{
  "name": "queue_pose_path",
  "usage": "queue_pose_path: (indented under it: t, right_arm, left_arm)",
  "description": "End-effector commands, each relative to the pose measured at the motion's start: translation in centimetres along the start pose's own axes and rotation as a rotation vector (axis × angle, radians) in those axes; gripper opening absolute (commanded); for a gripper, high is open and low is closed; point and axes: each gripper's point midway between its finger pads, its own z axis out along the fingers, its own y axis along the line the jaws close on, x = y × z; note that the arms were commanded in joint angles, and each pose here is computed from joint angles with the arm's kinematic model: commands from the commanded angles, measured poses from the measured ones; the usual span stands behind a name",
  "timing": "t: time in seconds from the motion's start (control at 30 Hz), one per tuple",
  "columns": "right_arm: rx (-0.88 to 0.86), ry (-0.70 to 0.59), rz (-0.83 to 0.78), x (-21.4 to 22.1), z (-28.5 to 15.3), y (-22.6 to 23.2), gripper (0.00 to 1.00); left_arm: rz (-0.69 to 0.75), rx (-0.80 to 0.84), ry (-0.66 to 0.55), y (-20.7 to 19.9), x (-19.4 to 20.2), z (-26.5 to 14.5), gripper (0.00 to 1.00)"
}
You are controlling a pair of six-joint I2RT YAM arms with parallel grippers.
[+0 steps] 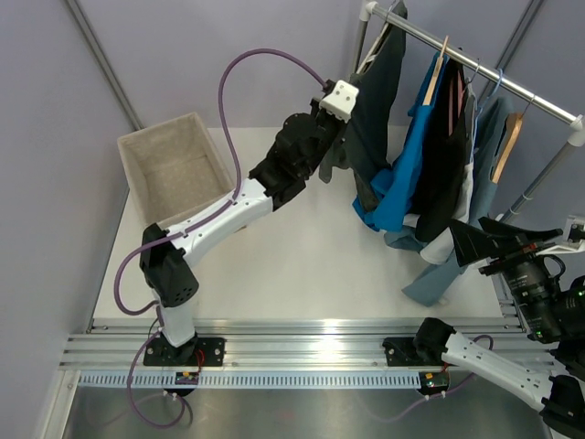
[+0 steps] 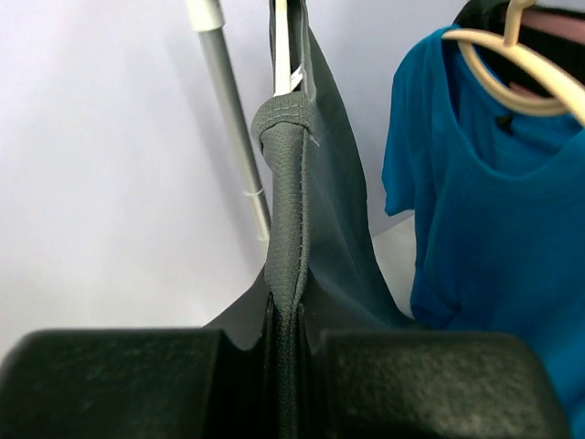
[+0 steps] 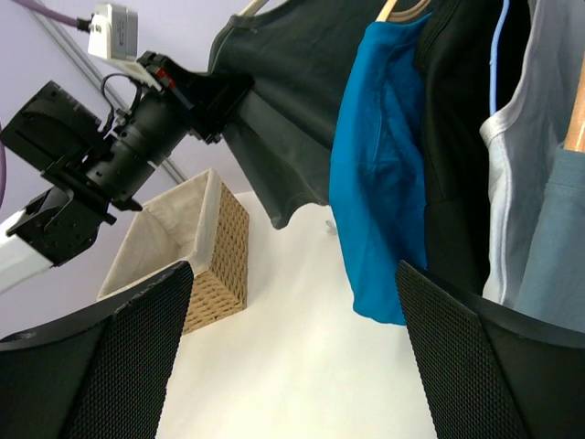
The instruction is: Remove the t-shirt from the hanger
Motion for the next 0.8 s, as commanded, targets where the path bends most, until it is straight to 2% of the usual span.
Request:
queue_pose_path:
  t: [0.0,0.1,0.27,0.3,0.4,0.43,0.5,0.53,0.57,0.6,0.63,0.67,0.77]
  right_arm:
    - [0.000,-0.045,-0.002,-1.4,-0.2,-0.2,0.99]
    - [-0.038,-0.035,-0.027,-0.9,0.1,0.6,0.99]
    - [-0.044,-0.013,-0.070,0.0,1.2,1.4,1.00]
    - [-0.043,-0.003,-0.080,0.3,1.5,1.5,0.99]
    - [-0.047,0.042,-0.116,1.5,2.7,2.5,1.00]
    - [-0.050,0.078,-0.136,2.4,3.3,2.9,0.99]
    - [-0.126,0.114,-0.119,3.2,3.4,4.5,0.99]
    - [-0.160,0.118,-0.103,3.2,3.5,5.4,0.99]
    - [-0.208,0.128,-0.094,3.5,3.4,6.3,0.99]
    - [-0.230,0.127,-0.088,3.4,3.5,6.9,0.99]
    - [-0.244,0.121,-0.089,3.3,3.8,7.4,0.99]
    - [-0.254,0.121,-0.091,3.3,4.1,7.8,0.99]
    - [-0.268,0.151,-0.123,4.3,5.9,9.4,0.99]
  left_arm:
    - [-0.041,-0.110,-0.171,4.0,-7.3,-2.8,0.00]
    - [-0.008,-0.106,-0.115,3.9,-5.0,-3.7,0.00]
    - [0.003,-0.111,-0.062,4.8,-3.7,-6.2,0.00]
    - [0.008,-0.099,-0.032,4.4,-2.1,-6.7,0.00]
    - [-0.013,-0.101,-0.033,5.0,-2.4,-8.5,0.00]
    - [-0.019,-0.097,-0.003,4.9,-1.2,-9.0,0.00]
    - [-0.034,-0.109,-0.003,5.7,-1.9,-10.6,0.00]
    - [-0.038,-0.105,0.035,5.6,-0.6,-11.3,0.00]
    - [-0.053,-0.112,0.017,6.3,-1.7,-12.4,0.00]
    - [-0.053,-0.108,0.041,6.4,-1.1,-13.1,0.00]
    - [-0.065,-0.102,0.063,6.3,-0.2,-13.8,0.00]
    - [-0.085,-0.105,0.043,6.9,-1.4,-15.1,0.00]
    - [-0.115,-0.054,0.079,6.7,-0.9,-18.1,0.00]
